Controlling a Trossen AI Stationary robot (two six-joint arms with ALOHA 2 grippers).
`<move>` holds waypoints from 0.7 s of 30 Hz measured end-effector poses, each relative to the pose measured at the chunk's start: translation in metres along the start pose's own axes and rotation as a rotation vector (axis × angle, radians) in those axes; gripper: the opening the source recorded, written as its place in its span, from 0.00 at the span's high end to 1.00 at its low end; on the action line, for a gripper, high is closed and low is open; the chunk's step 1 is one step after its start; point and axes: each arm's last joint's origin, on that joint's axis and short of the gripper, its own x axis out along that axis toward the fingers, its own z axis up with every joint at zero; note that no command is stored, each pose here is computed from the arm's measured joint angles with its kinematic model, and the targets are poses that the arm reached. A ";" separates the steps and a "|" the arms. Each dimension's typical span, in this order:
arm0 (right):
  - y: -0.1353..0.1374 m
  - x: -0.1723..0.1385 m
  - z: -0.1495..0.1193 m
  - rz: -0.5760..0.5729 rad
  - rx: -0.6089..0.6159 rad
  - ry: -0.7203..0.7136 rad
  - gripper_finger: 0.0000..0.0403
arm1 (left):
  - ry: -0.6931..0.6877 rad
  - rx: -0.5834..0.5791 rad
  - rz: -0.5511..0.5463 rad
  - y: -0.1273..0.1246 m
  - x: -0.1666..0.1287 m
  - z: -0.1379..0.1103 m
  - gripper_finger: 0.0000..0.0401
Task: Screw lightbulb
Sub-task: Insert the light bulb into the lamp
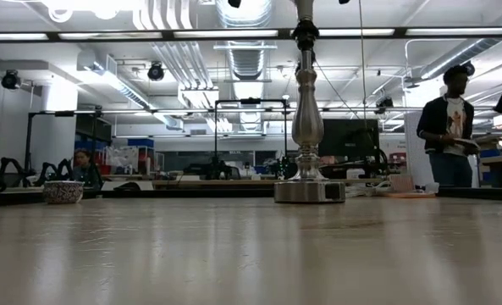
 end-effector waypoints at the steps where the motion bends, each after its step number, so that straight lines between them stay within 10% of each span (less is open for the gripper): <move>1: 0.000 -0.001 0.002 -0.006 0.002 -0.002 1.00 | 0.004 0.000 0.000 0.000 0.000 0.000 0.52; 21: 0.000 -0.017 0.011 -0.301 -0.001 0.108 1.00 | 0.000 0.003 0.002 0.000 0.001 -0.001 0.53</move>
